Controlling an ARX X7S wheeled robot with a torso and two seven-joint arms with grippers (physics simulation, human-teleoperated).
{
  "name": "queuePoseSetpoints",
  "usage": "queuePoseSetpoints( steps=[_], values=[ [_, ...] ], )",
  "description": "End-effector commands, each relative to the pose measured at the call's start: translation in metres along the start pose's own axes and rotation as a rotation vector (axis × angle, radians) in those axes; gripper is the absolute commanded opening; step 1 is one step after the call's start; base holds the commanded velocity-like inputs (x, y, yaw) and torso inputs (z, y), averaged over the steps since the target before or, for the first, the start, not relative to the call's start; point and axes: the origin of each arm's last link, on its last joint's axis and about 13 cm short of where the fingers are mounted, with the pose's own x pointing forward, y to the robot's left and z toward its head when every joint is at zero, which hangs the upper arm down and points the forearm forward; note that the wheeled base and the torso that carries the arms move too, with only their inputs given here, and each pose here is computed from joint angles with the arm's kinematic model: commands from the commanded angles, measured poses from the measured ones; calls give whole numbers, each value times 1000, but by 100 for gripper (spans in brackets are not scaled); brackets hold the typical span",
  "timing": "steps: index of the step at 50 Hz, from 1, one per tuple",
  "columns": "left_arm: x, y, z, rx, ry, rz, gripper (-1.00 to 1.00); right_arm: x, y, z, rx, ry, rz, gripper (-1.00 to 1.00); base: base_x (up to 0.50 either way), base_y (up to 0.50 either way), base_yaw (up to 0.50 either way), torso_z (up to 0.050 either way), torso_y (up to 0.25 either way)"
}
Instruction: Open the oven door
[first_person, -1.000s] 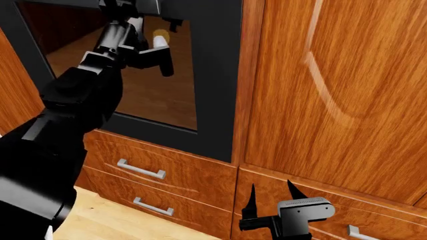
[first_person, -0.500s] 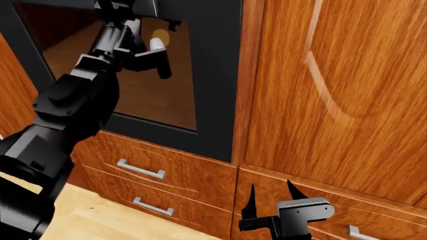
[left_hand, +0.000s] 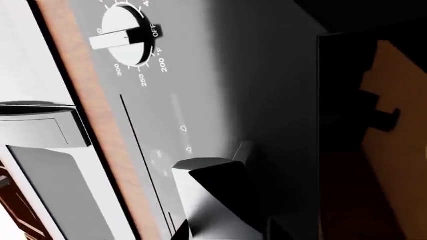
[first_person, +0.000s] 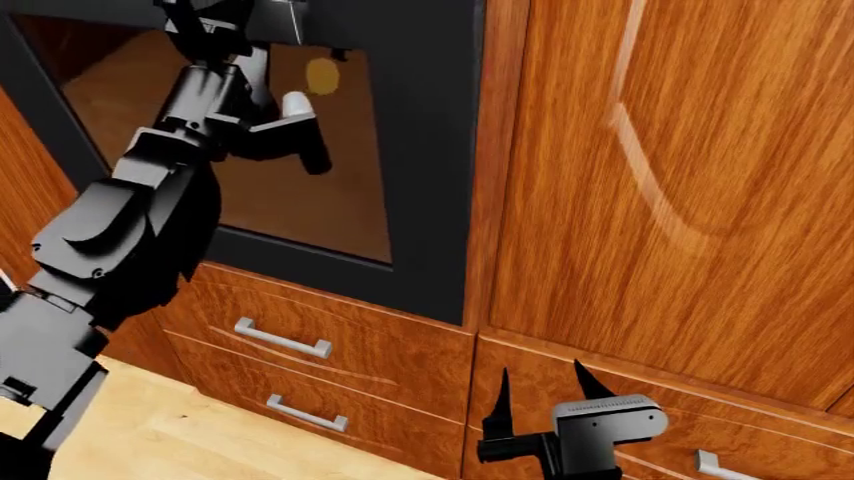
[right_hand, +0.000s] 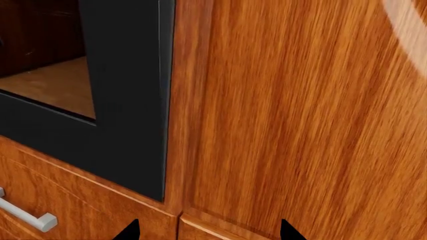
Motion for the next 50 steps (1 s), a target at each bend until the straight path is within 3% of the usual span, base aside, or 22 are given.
queuePoseSetpoints(
  steps=[1,50],
  values=[
    [3,33,8,13,-57,200,-100,0,0,-1,-1,3,0,100,0,0,0,0,10],
    [-47,56,-1,28,-73,284,-100,0,1,-1,-11,3,0,100,0,-2,-2,1,6]
  ],
)
